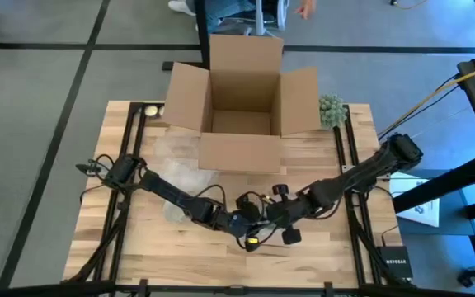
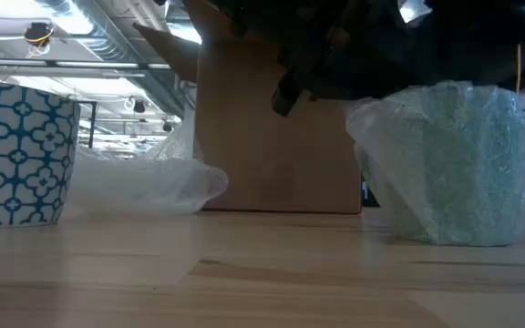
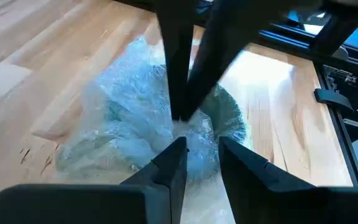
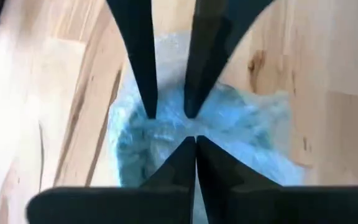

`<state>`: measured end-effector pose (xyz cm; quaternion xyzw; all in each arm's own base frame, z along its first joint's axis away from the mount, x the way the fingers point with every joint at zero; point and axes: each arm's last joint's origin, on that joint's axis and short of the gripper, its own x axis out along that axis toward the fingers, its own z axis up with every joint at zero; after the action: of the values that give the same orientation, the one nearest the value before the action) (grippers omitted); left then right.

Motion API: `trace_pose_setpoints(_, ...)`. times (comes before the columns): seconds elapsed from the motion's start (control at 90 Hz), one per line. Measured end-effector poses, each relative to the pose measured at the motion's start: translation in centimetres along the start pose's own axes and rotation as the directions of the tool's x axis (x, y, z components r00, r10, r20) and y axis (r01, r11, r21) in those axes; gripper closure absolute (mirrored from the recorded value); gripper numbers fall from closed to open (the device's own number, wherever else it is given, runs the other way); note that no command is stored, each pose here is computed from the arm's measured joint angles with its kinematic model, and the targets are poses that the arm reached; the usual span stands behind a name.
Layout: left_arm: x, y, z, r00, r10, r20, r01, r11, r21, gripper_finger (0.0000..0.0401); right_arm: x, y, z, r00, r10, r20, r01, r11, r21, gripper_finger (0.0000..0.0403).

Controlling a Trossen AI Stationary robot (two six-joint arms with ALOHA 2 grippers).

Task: Wrap mug
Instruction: Wrap the green mug with the bubble wrap

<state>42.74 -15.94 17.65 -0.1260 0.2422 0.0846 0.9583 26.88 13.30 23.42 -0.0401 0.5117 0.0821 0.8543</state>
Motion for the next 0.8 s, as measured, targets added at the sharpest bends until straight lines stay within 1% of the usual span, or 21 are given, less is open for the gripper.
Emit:
trace_pose_setpoints(0.067, 0.0, 0.0, 0.0, 1.000, 0.000, 0.000, 0.000, 1.000, 0.000, 0.0323, -0.3, -0.2, -0.2, 0.999, -0.031, -0.010, 0.031, 1.000, -0.003, 0.0402)
trace_pose_setpoints(0.144, 0.0, 0.0, 0.0, 1.000, 0.000, 0.000, 0.000, 1.000, 0.000, 0.0323, -0.3, -0.4, -0.3, 0.996, -0.087, -0.009, 0.087, 0.996, -0.006, 0.0402)
trace_pose_setpoints(0.2, 0.0, 0.0, 0.0, 1.000, 0.000, 0.000, 0.000, 1.000, 0.000, 0.0323, 0.0, -0.4, -0.3, 0.994, -0.106, 0.001, 0.106, 0.994, -0.004, 0.0402)
trace_pose_setpoints(0.267, 0.0, 0.0, 0.0, 1.000, -0.001, -0.001, 0.001, 1.000, 0.000, 0.0323, 0.9, -0.4, -0.5, 0.995, -0.102, 0.021, 0.103, 0.995, 0.000, 0.0402)
trace_pose_setpoints(0.544, 0.0, 0.0, 0.0, 1.000, -0.004, 0.001, 0.004, 1.000, -0.001, 0.0323, 5.4, -0.2, -2.5, 0.996, -0.088, -0.032, 0.088, 0.996, 0.011, 0.0402)
trace_pose_setpoints(0.689, 0.0, 0.0, 0.0, 1.000, -0.003, 0.002, 0.003, 1.000, -0.002, 0.0323, 5.8, -0.1, -2.5, 0.996, -0.085, -0.037, 0.085, 0.996, 0.005, 0.0402)
trace_pose_setpoints(0.8, 0.0, 0.0, 0.0, 1.000, -0.001, 0.002, 0.001, 1.000, -0.001, 0.0323, 4.9, -0.1, -1.9, 0.997, -0.070, -0.033, 0.070, 0.997, -0.011, 0.0402)
